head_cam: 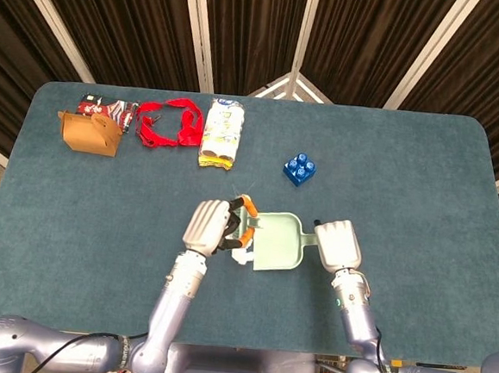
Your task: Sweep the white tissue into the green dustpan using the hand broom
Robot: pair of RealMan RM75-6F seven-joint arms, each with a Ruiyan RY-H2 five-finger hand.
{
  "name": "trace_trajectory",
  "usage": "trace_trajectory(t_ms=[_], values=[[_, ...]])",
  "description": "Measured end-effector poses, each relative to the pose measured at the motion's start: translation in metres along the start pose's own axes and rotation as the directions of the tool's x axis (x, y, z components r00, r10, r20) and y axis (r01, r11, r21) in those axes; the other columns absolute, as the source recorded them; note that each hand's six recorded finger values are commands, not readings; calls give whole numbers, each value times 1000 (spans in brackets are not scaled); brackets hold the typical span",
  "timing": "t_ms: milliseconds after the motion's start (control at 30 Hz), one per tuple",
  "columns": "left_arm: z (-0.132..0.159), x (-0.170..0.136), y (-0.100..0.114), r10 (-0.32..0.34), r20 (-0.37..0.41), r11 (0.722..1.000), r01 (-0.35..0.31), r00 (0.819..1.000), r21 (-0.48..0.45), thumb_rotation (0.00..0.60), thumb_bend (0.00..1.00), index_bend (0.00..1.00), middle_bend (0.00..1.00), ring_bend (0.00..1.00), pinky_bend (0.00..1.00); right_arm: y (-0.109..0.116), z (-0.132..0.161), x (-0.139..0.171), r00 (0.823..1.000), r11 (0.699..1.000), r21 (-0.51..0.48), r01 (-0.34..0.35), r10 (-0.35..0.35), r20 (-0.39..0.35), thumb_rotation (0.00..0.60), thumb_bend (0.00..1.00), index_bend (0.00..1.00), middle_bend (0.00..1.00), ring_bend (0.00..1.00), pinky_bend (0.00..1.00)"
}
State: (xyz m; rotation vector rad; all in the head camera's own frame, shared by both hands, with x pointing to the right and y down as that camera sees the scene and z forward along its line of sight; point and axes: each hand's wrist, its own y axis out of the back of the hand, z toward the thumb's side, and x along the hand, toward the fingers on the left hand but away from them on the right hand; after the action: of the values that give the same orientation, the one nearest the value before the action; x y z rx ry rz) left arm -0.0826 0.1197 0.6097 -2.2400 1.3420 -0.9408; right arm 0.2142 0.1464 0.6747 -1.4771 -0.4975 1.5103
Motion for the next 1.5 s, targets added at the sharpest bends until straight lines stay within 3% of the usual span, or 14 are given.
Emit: trace_trajectory(t_ms=[300,600,1067,1500], values=[[-21,-11,34,13,0,999,-13,1000,51,600,656,796,1000,1000,1000,-1,4,4,1000,1000,-6,-5,4,-6,600,502,665,889,873,900],[-53,-23,38,-22,-71,992,30,997,122,600,657,799,1000,1000,1000,-2,8,5,1000,1000,0,-5,5,-15,600,502,665,889,873,900],[-59,-28,5,-86,-70,982,96,994,165,600,657,800,1000,1000,1000,-7,4,4,1000,1000,15,-18,18,-4,600,502,665,889,873,900],[-22,-21,-46,-119,9,976,116,993,182,600,657,800,1000,1000,1000,-9,-3,1,1000,998,54,-14,15,-7,600,503,687,890,873,900]])
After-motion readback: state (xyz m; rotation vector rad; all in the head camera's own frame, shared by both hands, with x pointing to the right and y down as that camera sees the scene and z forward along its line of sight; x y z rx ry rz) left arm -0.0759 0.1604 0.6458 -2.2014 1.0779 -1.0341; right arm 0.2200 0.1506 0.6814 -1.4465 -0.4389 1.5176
